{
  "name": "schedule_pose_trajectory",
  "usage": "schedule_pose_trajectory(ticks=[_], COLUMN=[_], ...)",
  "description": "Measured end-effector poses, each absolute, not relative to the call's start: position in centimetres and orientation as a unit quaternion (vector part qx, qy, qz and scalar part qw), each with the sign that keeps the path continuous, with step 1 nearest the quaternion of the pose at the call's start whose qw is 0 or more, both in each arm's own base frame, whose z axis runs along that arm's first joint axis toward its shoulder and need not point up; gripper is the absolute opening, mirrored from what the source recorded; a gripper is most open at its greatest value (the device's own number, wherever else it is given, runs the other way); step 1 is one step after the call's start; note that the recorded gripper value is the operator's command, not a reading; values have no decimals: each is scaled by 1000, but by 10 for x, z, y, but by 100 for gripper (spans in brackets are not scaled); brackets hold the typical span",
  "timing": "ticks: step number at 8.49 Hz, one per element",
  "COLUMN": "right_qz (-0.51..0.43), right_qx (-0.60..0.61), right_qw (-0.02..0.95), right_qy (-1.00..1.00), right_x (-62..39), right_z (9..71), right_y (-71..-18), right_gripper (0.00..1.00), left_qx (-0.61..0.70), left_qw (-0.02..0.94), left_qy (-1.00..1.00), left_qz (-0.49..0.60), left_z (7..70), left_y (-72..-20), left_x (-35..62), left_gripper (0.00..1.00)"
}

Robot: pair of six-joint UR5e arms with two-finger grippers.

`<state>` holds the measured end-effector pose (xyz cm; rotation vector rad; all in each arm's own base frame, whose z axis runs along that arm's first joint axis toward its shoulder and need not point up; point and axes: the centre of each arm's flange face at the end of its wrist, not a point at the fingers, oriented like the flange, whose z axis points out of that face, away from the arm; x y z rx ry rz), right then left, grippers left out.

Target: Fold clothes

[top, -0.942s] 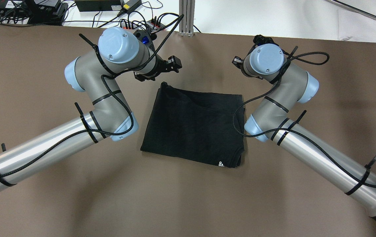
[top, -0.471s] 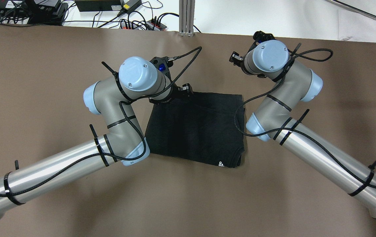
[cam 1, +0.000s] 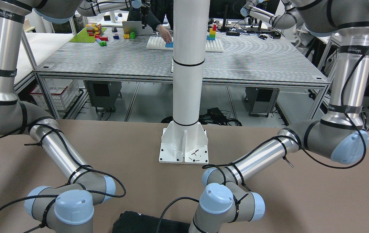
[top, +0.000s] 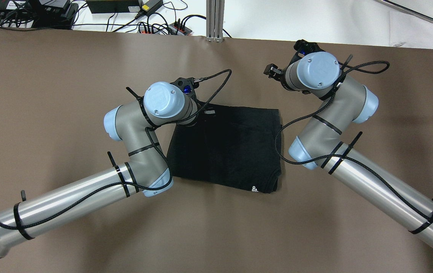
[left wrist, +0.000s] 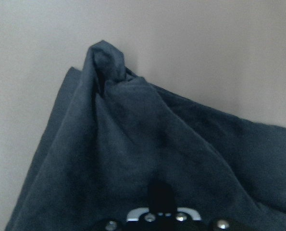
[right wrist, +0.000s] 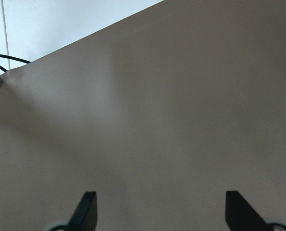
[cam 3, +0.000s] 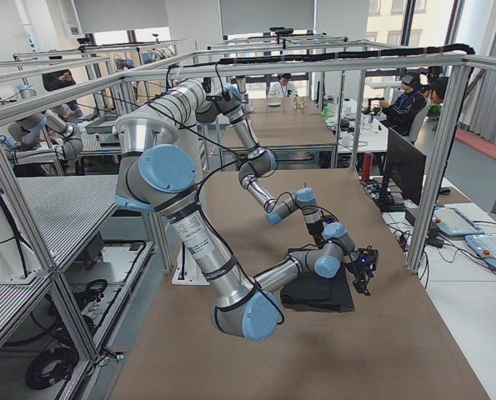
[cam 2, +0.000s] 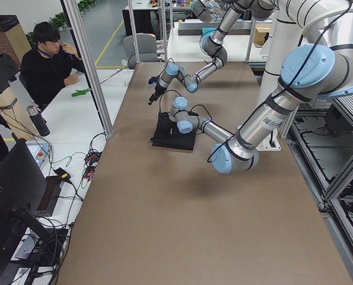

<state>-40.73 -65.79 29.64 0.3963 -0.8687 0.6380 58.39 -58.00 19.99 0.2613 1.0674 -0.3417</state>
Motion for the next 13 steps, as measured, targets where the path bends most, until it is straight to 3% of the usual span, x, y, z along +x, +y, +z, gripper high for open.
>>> schedule_pose_trajectory(ticks=[4, 5, 6, 7, 8, 10, 13], right_qz=[300, 300, 299, 296, 287, 245, 146], right_qx=[185, 185, 184, 181, 175, 177, 200], right_qw=[842, 842, 843, 844, 848, 867, 912], right_qy=[-408, -408, -408, -409, -410, -396, -328], right_x=[-408, -407, -405, -403, -403, -402, -358], right_z=[304, 305, 308, 312, 315, 330, 417], right_y=[-654, -653, -649, -645, -642, -637, -621], right_gripper=[94, 94, 94, 94, 95, 95, 95], left_qx=[138, 144, 150, 154, 156, 166, 195], left_qw=[842, 840, 836, 833, 831, 833, 858], left_qy=[481, 477, 476, 478, 481, 478, 431], left_qz=[-201, -216, -229, -232, -230, -222, -201], left_z=[236, 240, 240, 238, 236, 239, 307], left_y=[-637, -657, -674, -683, -686, -688, -711], left_x=[549, 527, 505, 490, 482, 472, 411], left_gripper=[0, 4, 41, 89, 94, 94, 94])
